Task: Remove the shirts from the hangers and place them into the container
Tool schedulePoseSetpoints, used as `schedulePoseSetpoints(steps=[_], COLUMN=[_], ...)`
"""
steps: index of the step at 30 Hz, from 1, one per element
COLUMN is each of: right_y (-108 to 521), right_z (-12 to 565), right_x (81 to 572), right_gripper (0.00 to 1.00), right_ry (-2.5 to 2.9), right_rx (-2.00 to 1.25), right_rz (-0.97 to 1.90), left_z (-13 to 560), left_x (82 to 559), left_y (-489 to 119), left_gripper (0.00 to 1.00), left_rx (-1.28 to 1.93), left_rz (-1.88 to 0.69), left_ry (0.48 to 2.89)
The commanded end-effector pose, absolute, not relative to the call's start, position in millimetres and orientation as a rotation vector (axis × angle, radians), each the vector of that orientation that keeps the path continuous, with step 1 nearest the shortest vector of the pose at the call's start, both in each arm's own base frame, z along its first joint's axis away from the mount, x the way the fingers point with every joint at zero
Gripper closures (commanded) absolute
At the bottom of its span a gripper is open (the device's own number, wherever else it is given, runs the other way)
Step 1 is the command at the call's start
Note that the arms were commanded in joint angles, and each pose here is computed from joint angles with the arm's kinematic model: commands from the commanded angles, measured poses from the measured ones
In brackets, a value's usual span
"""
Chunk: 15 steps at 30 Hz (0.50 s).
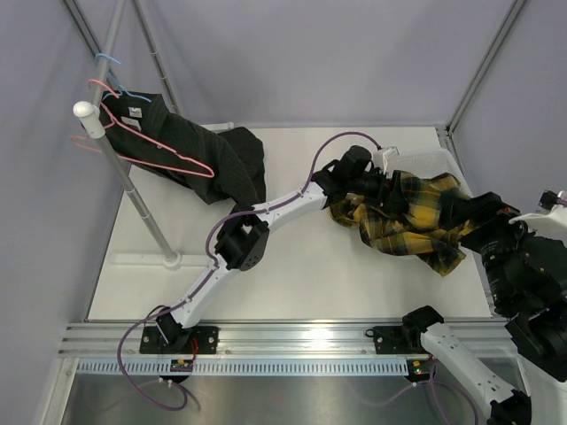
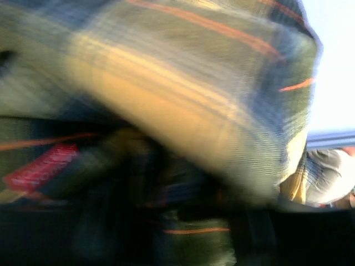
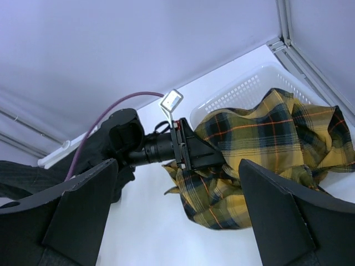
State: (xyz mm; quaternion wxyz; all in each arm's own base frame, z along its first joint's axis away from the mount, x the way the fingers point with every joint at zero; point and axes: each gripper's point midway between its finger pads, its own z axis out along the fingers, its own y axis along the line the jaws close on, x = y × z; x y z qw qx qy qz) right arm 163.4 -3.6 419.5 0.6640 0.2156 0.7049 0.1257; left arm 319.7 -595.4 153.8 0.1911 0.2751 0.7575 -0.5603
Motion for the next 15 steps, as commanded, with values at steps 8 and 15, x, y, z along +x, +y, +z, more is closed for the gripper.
schedulePoseSetpoints(steps=[8,15], right_y=[11.7,9.8], right_z=[403.8,385.7], right_x=[167.4,172.1], right_gripper=[0.0,0.0], right_ry=[1.656,1.694], right_rx=[0.376,0.349], right_rz=[0.297,0.24], left_z=[241.2,272.0], left_x=[348.4,364.6], left_y=[-553.8,-472.1], left_gripper=[0.01,0.01], left_rx=[0.758,0.413], left_rz=[-1.191,-0.87], left_ry=[1.864,1.914])
